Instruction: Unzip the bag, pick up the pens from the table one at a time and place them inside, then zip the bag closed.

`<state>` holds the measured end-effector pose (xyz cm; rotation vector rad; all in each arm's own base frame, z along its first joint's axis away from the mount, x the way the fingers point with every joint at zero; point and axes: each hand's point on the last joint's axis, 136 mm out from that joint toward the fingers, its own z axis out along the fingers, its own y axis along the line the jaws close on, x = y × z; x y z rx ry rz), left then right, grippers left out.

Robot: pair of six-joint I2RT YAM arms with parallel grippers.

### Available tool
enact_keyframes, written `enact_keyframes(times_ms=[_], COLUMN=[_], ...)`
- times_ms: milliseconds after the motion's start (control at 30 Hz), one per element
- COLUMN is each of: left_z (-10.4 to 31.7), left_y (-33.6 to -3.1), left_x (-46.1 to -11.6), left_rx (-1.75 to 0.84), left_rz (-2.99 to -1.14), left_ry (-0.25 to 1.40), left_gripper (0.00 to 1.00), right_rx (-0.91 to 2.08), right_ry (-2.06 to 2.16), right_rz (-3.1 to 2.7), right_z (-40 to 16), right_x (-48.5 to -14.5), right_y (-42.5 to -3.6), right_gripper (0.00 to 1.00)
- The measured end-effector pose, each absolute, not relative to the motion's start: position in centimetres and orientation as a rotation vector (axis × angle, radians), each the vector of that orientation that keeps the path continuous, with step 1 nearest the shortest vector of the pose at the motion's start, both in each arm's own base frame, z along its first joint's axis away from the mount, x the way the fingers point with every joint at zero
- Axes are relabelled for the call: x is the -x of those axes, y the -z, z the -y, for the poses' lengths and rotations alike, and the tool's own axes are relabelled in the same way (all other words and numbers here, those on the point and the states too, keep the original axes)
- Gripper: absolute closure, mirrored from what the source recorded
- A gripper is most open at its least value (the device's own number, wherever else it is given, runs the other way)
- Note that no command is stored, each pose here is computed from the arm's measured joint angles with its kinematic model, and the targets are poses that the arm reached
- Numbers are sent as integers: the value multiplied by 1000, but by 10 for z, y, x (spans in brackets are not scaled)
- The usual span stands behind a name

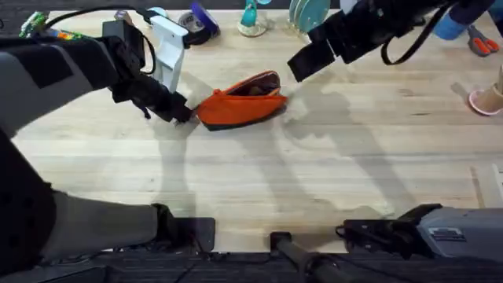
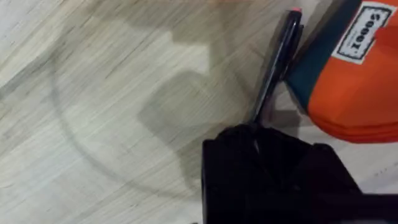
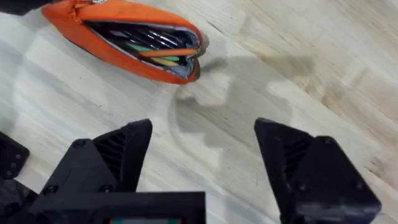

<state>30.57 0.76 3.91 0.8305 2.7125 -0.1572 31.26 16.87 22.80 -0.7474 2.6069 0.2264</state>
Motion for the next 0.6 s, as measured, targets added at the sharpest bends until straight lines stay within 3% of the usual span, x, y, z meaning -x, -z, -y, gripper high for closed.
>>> enact_keyframes(times_ms=[233, 600], left_z=[-13, -23], left_y=[-56, -141], left_x=[-320, -357], left_rx=[-780, -753], left_rz=[-2727, -2654], left_ry=[132, 43], left_gripper=[959, 959], right_rx=[748, 747], right_ry=[-226, -226], right_rz=[-2606, -2606], right_z=[-169, -169], right_x=[-313, -313], right_y=[-228, -228], right_gripper=[5, 5])
